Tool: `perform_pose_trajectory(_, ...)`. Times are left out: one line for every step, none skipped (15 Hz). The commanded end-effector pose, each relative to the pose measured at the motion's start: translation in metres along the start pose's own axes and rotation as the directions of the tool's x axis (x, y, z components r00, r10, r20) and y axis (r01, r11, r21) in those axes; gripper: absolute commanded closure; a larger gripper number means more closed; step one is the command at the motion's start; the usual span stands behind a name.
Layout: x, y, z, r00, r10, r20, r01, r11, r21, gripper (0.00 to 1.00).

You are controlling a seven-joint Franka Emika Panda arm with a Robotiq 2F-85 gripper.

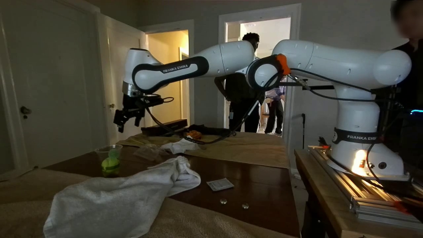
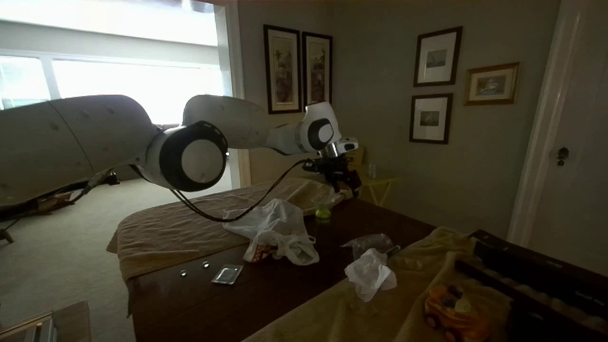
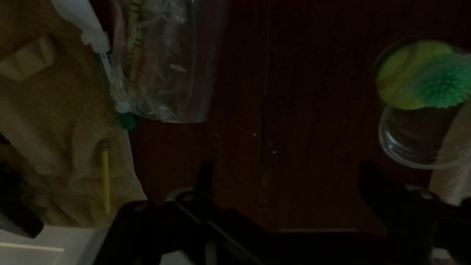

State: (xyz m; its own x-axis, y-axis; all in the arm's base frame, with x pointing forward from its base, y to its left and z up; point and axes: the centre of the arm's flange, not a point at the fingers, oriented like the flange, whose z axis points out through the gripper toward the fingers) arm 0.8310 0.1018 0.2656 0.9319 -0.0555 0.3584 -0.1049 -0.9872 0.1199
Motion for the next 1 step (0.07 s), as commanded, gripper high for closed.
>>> perform_pose_trajectory(-0.0001, -0.0004, -0.0001, 1.0, 0.001, 0.0, -0.001, 1.0, 0.0, 0.0)
